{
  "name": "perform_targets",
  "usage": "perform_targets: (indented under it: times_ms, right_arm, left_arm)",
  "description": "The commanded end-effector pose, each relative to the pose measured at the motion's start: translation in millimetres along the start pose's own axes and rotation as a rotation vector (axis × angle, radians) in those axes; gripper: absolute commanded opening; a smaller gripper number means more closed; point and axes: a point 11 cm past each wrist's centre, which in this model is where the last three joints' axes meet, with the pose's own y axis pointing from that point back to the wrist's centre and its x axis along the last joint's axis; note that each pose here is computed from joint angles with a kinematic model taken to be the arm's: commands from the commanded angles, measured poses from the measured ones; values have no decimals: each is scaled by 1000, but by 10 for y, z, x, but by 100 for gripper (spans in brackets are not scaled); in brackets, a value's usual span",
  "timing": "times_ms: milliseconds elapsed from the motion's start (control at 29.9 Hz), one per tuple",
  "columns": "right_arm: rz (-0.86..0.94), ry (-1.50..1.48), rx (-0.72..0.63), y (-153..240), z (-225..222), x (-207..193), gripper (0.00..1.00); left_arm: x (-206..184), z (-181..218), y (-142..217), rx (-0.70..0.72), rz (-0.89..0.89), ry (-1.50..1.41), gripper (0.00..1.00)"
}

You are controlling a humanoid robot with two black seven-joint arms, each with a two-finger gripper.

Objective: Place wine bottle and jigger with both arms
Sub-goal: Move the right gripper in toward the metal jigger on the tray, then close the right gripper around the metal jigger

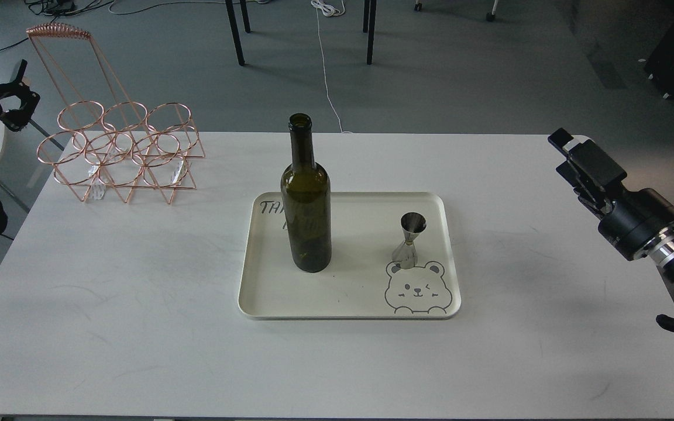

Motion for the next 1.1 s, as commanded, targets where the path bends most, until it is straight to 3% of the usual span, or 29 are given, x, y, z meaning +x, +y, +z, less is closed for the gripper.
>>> perform_targets:
  times_ms: [0, 401, 735, 1069]
  right_arm:
    - [-47, 69, -21, 142, 149, -317, 99]
    - [-133, 114, 19, -86, 313, -940, 95]
    - [-237, 250, 96, -233, 335, -1293, 80]
    - [-301, 437, 125, -568, 437, -1231, 80]
  left_arm:
    - [35, 107, 15, -12, 6, -20, 98]
    - [60, 206, 26, -22, 10, -37, 98]
    - [70, 229, 32, -26, 12, -41, 98]
    - [78, 288, 34, -34, 14, -48, 98]
